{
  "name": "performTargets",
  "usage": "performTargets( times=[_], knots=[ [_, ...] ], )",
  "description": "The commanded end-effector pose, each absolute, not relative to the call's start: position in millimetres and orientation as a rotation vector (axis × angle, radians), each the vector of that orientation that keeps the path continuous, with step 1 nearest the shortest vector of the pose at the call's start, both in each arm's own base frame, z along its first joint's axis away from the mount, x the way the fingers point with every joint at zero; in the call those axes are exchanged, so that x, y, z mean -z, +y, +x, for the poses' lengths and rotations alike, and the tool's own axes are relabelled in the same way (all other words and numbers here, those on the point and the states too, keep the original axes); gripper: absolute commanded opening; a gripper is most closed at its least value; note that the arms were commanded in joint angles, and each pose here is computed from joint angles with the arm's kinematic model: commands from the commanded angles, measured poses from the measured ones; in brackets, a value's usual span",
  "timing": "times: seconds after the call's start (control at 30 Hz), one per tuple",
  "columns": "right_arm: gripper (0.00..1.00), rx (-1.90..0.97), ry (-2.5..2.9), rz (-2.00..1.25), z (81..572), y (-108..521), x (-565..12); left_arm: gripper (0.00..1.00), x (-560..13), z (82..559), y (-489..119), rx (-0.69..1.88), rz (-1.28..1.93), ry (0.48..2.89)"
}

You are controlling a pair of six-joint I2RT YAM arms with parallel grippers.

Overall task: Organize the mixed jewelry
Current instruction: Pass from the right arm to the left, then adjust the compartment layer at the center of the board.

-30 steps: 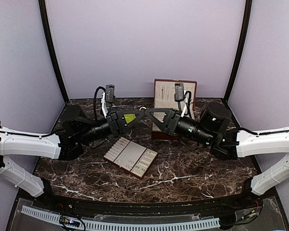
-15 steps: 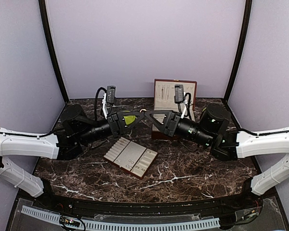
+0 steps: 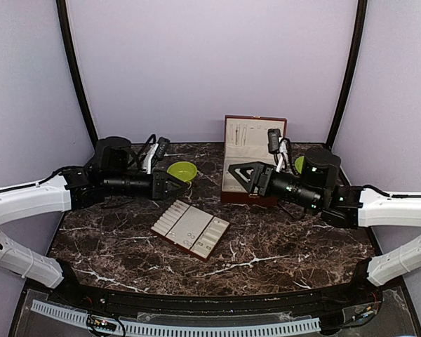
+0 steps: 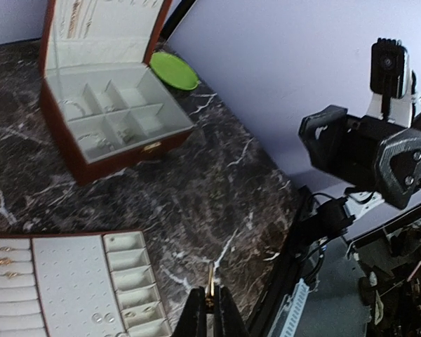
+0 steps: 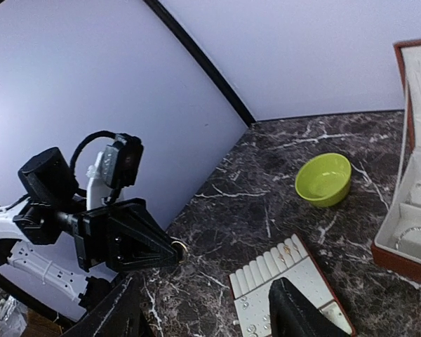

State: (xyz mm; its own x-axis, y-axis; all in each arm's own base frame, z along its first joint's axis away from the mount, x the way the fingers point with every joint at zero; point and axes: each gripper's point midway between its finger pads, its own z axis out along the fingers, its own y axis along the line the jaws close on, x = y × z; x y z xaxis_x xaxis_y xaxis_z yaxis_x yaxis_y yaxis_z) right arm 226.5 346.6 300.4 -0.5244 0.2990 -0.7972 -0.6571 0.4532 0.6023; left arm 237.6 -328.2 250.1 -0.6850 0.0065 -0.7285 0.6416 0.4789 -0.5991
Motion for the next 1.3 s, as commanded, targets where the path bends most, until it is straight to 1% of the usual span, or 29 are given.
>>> performTargets(
  times=[0.0,0.1,0.17,0.23,0.33,0.47,0.63,0.8,1.17,1.27],
  knots=[
    [0.68,-1.041,1.986,-0.244,254.7,334.3,-251.6,0.0,-219.9,236.2,-301.7,1.017,0.773,2.192],
    [0.74,-0.914,2.141,-0.223,261.9,332.2,-217.6,0.0,-199.9,251.2,-284.7,0.864,0.857,2.242],
    [0.75,-0.815,2.26,-0.194,264.3,327.8,-188.7,0.0,-193.2,260.0,-275.4,0.791,0.912,2.238],
    [0.76,-0.749,2.369,-0.188,261.5,328.7,-158.2,0.0,-188.9,268.7,-267.5,0.725,0.962,2.222],
    [0.75,-0.667,2.476,-0.172,251.7,332.6,-127.2,0.0,-188.7,281.5,-256.8,0.631,1.004,2.188],
    [0.69,-0.582,2.573,-0.158,238.7,341.9,-97.7,0.0,-188.0,294.6,-243.8,0.472,1.033,2.152],
    [0.59,-0.583,2.635,-0.13,230.7,355.4,-72.6,0.0,-182.3,297.5,-232.4,0.385,1.013,2.106],
    [0.52,-0.547,2.666,-0.149,232.7,367.9,-61.0,0.0,-166.8,293.4,-226.3,0.359,1.013,2.087],
    [0.38,-0.429,2.713,-0.15,233.9,376.0,-40.1,0.0,-178.1,294.9,-225.0,0.343,1.002,2.067],
    [0.36,-0.394,2.716,-0.145,233.5,374.2,-38.6,0.0,-181.4,293.9,-225.2,0.351,0.997,2.058]
  ],
)
